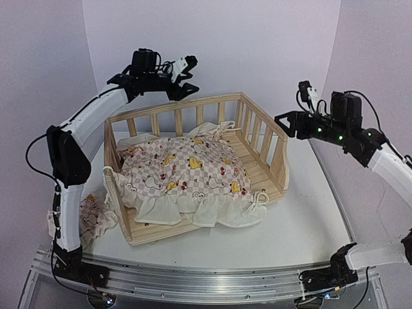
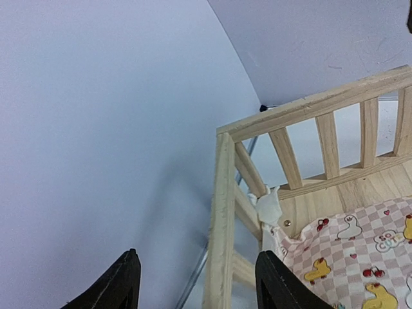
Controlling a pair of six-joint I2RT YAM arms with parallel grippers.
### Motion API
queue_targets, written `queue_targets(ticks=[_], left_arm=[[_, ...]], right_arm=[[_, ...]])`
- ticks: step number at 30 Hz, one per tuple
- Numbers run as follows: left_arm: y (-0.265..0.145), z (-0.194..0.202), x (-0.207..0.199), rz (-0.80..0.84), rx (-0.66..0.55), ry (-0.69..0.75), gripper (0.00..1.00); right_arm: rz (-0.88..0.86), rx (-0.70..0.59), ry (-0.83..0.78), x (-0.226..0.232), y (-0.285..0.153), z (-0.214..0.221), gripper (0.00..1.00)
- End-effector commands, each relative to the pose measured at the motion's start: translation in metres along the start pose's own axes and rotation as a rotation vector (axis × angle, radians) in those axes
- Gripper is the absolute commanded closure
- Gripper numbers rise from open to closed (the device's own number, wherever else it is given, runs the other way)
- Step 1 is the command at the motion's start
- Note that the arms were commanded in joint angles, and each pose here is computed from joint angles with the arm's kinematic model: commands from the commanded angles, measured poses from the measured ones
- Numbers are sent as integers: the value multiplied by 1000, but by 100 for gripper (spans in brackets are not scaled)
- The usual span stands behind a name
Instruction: Set up the pet bed
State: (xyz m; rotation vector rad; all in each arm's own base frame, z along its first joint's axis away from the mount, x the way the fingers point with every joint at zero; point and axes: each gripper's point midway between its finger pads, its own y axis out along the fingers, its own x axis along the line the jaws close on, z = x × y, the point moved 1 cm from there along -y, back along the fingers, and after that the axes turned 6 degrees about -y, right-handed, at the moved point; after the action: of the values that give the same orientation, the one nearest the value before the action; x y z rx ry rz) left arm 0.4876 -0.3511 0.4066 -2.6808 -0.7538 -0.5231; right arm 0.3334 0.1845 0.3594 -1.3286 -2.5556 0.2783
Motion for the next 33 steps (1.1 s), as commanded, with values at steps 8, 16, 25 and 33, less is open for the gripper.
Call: queue_targets(ticks=[8, 16, 25, 33], left_arm=[[-253, 50, 35, -395, 315, -151, 47], [-288, 137, -41, -422, 457, -364, 52], [-312, 170, -33, -576, 490, -492, 55], [-313, 182, -34, -551, 489, -509, 55]], right_arm=[[191, 108, 115, -37, 44, -12, 37], [431, 10, 210, -83, 8, -57, 42], [512, 242, 249, -103, 22, 16, 42], [297, 384, 307, -76, 58, 58, 42]])
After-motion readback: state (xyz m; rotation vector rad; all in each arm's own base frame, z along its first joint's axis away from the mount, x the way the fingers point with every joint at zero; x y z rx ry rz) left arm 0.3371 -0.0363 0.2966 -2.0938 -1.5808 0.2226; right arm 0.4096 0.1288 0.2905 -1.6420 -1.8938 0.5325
